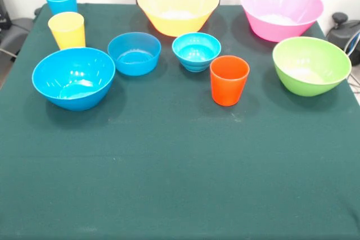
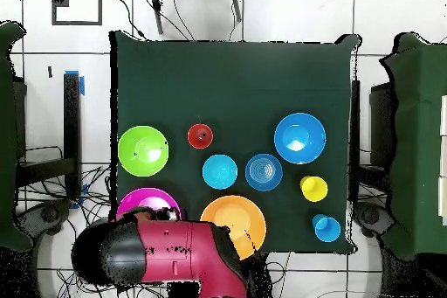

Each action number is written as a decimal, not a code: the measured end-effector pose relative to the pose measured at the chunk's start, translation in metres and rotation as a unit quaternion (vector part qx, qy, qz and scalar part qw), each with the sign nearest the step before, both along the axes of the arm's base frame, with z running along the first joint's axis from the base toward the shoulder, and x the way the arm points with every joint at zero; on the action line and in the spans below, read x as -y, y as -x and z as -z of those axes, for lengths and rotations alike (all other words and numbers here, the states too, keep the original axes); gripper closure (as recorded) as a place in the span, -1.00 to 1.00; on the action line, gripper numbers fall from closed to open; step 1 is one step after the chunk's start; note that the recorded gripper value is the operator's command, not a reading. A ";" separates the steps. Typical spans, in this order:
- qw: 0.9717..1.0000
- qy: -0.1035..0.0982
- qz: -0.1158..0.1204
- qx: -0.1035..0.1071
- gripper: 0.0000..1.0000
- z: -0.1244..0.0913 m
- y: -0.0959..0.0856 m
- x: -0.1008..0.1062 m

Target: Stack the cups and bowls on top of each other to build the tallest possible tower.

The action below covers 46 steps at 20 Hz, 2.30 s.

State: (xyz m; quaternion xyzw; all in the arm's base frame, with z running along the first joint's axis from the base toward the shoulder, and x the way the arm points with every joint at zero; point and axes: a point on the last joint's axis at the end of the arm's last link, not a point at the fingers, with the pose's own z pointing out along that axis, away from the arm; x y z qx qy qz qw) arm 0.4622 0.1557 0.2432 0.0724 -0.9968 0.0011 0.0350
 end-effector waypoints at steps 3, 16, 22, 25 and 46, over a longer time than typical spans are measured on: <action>1.000 0.000 0.005 0.001 -1.00 0.002 -0.010 0.005; 0.998 0.001 0.044 0.035 -1.00 0.018 -0.115 0.052; 0.998 0.000 0.043 0.035 -1.00 0.046 -0.152 0.054; 0.999 -0.001 0.042 0.032 -1.00 0.066 -0.164 0.055; 0.997 -0.002 0.042 0.067 -1.00 0.211 -0.175 0.054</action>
